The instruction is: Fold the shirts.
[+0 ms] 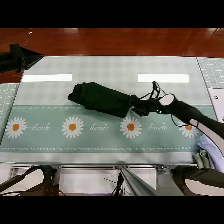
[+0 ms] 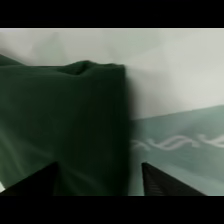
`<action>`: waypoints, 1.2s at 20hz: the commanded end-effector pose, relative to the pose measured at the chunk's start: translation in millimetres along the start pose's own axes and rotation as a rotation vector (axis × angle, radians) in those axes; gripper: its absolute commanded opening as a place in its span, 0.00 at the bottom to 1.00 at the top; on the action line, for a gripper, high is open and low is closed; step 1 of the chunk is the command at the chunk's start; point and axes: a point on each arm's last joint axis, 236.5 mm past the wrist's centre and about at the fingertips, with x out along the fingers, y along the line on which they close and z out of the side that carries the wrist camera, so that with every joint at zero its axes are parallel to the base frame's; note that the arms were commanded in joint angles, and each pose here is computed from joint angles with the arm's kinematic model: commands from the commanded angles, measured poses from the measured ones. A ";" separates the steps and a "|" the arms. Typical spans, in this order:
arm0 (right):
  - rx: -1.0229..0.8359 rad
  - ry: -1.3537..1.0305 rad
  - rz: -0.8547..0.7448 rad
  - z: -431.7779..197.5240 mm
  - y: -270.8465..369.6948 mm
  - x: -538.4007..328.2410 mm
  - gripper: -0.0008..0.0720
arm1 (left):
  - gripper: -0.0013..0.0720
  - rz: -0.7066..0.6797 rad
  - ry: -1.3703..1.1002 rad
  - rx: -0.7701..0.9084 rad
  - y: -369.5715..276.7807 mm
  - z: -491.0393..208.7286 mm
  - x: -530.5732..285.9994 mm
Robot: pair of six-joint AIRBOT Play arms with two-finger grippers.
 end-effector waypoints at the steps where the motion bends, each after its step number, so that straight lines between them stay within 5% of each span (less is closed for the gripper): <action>1: 0.182 -0.117 0.057 6.7 13.6 19.6 0.54 | 0.05 -0.003 0.005 0.001 -1.1 -1.4 1.1; 2: 0.188 -0.131 0.077 11.1 21.4 16.4 0.10 | 0.05 -0.004 0.006 0.002 -1.5 -1.6 1.5; 3: 0.160 -0.149 0.096 19.4 29.5 9.4 0.07 | 0.05 -0.004 0.007 0.002 -1.8 -2.0 1.8; 7: -0.206 -0.256 0.199 66.1 82.9 -79.1 0.07 | 0.05 -0.019 0.026 0.012 -9.2 -7.6 8.5; 11: -0.266 -0.313 0.210 91.0 90.7 -217.8 0.07 | 0.05 -0.057 0.075 0.065 -28.5 -22.8 25.1; 16: -0.210 -0.437 -0.176 91.1 -0.1 -377.8 0.07 | 0.05 -0.082 0.104 0.085 -42.4 -33.4 36.1; 24: 0.270 -0.627 -0.756 32.3 -145.4 -547.9 0.07 | 0.05 -0.084 0.101 0.128 -42.7 -33.2 36.8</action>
